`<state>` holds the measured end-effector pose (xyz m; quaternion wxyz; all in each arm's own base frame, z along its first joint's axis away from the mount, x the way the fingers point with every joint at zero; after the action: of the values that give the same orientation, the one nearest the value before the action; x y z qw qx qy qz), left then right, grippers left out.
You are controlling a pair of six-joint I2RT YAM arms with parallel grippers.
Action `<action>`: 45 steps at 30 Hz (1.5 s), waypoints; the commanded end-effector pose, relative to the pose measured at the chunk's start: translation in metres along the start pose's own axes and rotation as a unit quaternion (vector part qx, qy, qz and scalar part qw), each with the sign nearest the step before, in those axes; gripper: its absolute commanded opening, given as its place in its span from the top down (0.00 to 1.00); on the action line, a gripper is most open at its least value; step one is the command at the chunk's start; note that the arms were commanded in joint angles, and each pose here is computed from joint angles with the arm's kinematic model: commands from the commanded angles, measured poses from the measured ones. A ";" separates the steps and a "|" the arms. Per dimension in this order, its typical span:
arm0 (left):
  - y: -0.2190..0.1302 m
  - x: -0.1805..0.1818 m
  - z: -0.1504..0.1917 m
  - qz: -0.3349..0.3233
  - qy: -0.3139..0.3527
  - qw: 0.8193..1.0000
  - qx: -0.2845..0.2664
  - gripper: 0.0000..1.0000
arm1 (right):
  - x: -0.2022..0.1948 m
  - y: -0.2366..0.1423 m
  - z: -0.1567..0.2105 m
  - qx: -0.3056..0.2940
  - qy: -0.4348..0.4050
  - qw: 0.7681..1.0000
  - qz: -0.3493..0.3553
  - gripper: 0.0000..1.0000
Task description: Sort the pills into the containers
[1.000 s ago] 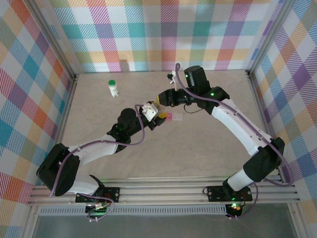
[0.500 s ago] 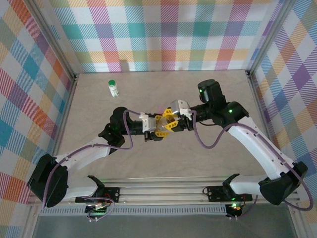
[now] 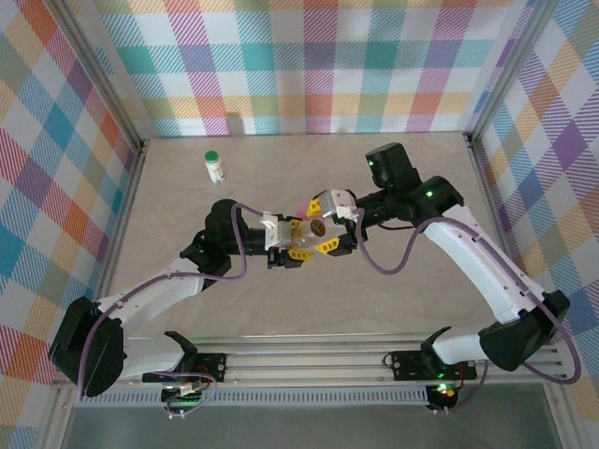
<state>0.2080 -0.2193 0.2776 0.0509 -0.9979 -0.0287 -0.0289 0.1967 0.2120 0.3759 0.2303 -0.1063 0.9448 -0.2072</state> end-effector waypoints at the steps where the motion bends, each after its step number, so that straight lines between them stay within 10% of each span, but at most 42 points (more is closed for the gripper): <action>1: -0.003 0.003 -0.014 -0.005 0.028 1.000 -0.012 1.00 | 0.001 -0.014 -0.016 -0.001 -0.017 1.000 0.024 0.25; 10: -0.005 0.032 -0.007 -0.174 0.006 0.985 -0.016 1.00 | -0.034 -0.034 -0.034 -0.033 0.165 0.961 0.219 0.10; 20: -0.006 0.050 -0.002 -0.297 0.001 0.955 -0.026 1.00 | -0.085 -0.020 -0.010 -0.015 0.512 0.790 0.336 0.10; 45: -0.004 0.058 0.004 -0.335 -0.006 0.942 -0.017 1.00 | -0.087 0.027 0.013 0.011 0.563 0.788 0.247 0.37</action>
<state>0.2668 -0.2098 0.2690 0.0425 -0.9316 -0.3598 -0.0307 0.2789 0.2550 0.3800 -0.3022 0.2849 0.8923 -0.1770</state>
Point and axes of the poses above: each hand's point on the last joint's axis, 136 mm out from that joint toward the fingers, its own y axis out along the fingers, its own x axis along the line the jaws close on, z = x × y, the point moved 9 cm from there along -y, back along the fingers, and after that the axes turned 9 degrees about -y, right-handed, at the moved point
